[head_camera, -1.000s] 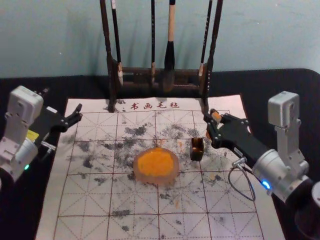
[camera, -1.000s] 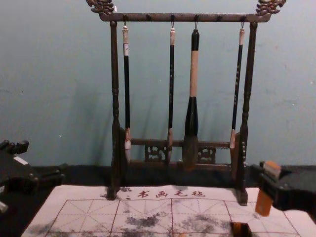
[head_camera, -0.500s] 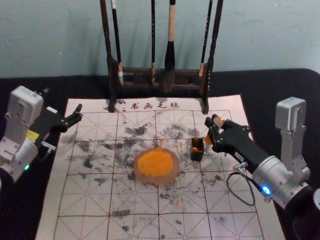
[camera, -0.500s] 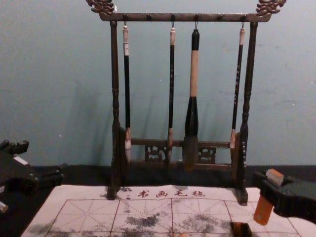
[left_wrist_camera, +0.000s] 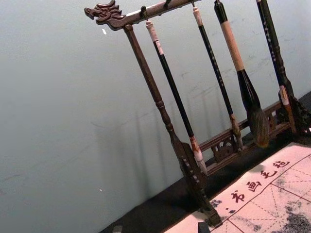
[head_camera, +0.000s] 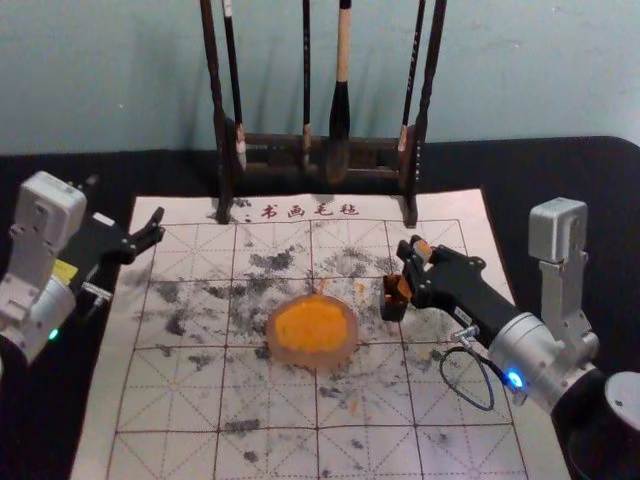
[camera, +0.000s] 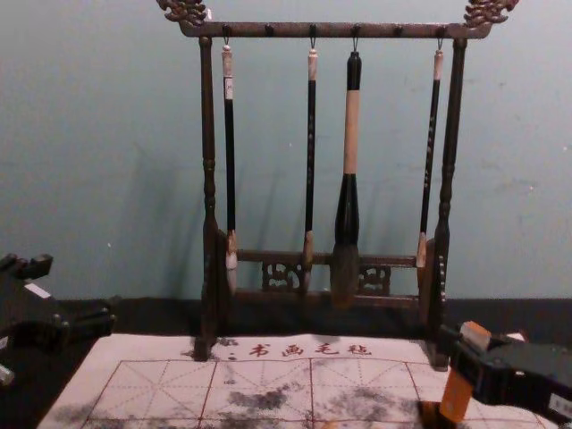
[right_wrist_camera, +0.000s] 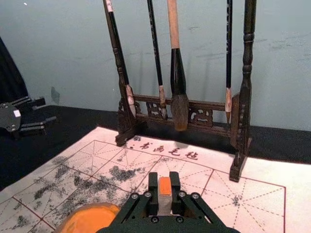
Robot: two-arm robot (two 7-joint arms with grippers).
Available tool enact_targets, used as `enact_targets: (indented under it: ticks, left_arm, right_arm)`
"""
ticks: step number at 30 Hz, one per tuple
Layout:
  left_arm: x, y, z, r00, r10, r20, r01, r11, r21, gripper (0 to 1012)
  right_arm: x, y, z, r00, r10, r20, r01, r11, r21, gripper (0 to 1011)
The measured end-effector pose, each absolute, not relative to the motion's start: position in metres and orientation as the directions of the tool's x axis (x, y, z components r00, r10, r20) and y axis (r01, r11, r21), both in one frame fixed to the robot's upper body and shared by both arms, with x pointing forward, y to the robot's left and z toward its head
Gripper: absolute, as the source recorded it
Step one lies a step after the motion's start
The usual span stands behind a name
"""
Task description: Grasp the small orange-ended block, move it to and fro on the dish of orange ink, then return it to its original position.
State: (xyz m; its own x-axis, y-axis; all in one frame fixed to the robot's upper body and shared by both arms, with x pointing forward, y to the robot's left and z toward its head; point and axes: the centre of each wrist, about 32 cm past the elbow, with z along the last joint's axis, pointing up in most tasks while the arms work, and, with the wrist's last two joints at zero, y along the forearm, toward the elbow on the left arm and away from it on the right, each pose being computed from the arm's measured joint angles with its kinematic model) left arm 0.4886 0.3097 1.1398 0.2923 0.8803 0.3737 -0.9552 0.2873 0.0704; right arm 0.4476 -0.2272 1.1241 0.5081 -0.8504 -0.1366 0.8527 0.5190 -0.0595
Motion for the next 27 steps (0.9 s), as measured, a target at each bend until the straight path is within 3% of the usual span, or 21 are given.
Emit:
enact_targets:
  ticks: [27]
  left_arm:
    - [0.4886, 0.3097, 1.1397, 0.292, 0.880, 0.374, -0.955, 0.287, 0.070, 1001]
  right_arm:
    - [0.4549, -0.2216, 1.1179, 0.506, -0.852, -0.138, 0.849, 0.520, -0.094, 112]
